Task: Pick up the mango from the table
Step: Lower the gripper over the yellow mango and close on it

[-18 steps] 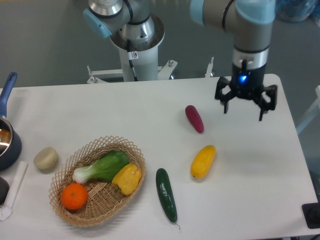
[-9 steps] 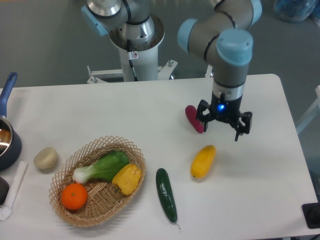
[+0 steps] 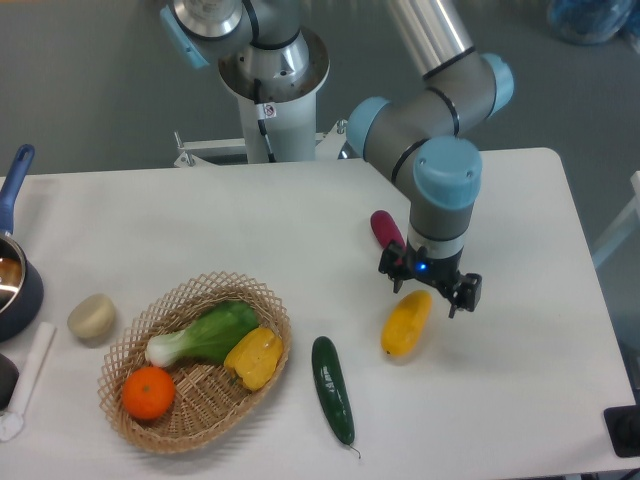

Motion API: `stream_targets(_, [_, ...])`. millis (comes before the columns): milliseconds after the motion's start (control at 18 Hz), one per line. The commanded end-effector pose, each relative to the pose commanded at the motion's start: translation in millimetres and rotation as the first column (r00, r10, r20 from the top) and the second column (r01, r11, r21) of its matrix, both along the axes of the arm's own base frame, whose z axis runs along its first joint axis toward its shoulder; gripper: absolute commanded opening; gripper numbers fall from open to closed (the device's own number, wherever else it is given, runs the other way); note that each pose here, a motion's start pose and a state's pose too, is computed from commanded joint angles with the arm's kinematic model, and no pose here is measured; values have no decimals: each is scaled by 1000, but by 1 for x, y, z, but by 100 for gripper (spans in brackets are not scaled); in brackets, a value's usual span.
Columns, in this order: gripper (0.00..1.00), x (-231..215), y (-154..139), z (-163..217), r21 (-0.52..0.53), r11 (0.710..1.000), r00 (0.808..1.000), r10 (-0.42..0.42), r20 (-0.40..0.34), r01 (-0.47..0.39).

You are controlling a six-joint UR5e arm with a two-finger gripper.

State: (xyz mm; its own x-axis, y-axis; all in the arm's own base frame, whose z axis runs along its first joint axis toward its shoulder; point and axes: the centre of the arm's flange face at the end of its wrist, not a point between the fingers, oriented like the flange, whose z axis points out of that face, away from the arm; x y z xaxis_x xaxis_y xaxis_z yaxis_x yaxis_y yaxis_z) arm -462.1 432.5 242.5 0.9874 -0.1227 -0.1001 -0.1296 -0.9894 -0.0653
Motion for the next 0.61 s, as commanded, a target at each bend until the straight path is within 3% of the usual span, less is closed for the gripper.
stream_targets(611, [100, 9, 10, -31, -16, 1000, 1000, -12, 25, 12])
